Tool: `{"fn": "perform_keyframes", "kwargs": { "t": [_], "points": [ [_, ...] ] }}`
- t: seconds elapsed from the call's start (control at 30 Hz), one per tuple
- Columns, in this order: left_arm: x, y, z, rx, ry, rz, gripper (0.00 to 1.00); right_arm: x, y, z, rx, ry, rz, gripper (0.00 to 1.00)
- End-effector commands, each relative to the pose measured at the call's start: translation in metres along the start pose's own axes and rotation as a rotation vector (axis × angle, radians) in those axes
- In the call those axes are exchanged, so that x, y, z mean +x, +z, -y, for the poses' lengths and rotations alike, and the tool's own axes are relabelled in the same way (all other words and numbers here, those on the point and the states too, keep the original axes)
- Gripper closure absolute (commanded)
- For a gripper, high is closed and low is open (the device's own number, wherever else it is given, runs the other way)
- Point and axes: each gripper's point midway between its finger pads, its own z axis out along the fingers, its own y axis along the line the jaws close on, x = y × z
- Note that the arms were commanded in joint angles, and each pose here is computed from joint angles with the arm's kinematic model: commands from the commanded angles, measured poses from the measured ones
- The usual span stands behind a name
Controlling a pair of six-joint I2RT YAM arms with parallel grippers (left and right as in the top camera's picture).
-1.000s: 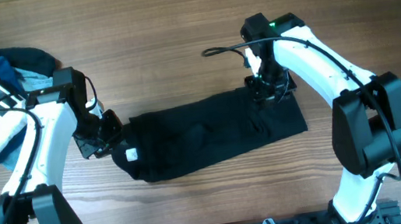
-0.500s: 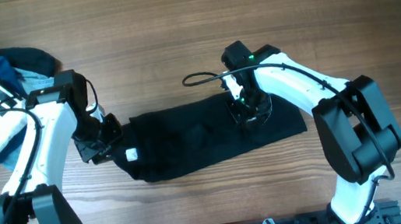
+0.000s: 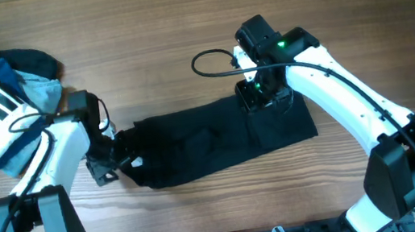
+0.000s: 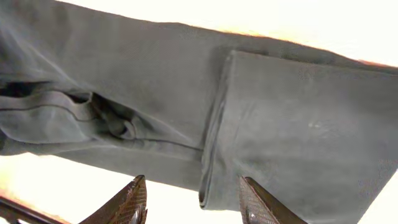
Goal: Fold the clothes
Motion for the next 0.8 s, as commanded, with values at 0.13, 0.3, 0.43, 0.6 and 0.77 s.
{"fn": "perform_keyframes", "kwargs": {
  "t": [0.13, 0.3, 0.43, 0.6, 0.77],
  "points": [
    [0.004, 0.021, 0.053, 0.388, 0.093, 0.013, 0.12, -0.005, -0.008, 0.007, 0.024, 0.009, 0.026, 0.51],
    [0.007, 0.02, 0.056, 0.411, 0.119, 0.005, 0.14, -0.005, -0.008, 0.011, 0.047, 0.011, 0.023, 0.5],
    [0.017, 0.028, 0.035, 0.298, 0.081, -0.033, 0.21, -0.004, -0.008, 0.011, 0.047, 0.015, 0.022, 0.49],
    [0.006, 0.027, 0.014, 0.237, 0.025, 0.003, 0.28, -0.002, -0.008, 0.011, 0.048, 0.038, 0.013, 0.46],
    [-0.004, 0.012, 0.012, 0.386, 0.002, 0.027, 0.25, -0.001, -0.008, 0.011, 0.049, 0.065, 0.008, 0.43]
  ]
}}
